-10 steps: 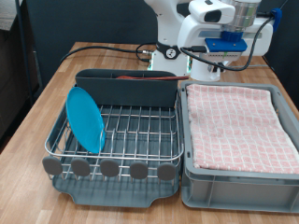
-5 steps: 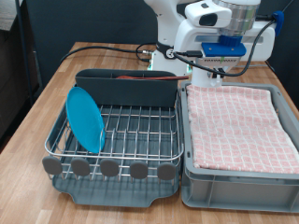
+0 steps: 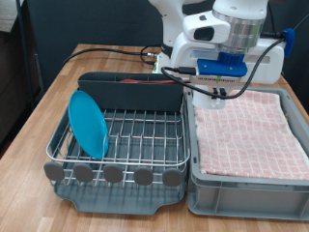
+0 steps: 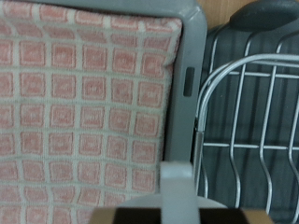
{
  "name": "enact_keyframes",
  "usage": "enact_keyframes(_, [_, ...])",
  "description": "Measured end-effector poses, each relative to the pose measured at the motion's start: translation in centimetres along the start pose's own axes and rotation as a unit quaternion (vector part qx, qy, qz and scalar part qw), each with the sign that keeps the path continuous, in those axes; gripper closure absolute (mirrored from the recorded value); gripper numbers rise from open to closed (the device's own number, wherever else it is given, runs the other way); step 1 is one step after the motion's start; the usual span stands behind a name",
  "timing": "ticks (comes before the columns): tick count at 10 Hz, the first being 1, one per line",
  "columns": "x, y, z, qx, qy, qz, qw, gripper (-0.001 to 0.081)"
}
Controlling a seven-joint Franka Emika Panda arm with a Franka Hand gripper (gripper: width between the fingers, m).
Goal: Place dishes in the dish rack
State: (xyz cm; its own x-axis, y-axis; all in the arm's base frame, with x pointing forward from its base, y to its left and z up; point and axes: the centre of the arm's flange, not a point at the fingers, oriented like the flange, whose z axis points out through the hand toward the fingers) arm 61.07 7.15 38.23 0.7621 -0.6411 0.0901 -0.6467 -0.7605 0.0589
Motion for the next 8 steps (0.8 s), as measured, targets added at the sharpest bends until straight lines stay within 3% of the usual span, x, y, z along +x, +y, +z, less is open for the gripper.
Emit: enact_keyframes(8, [4.8,0.6,1.0,0.016,0.029,0.006,0.9994,0.0735])
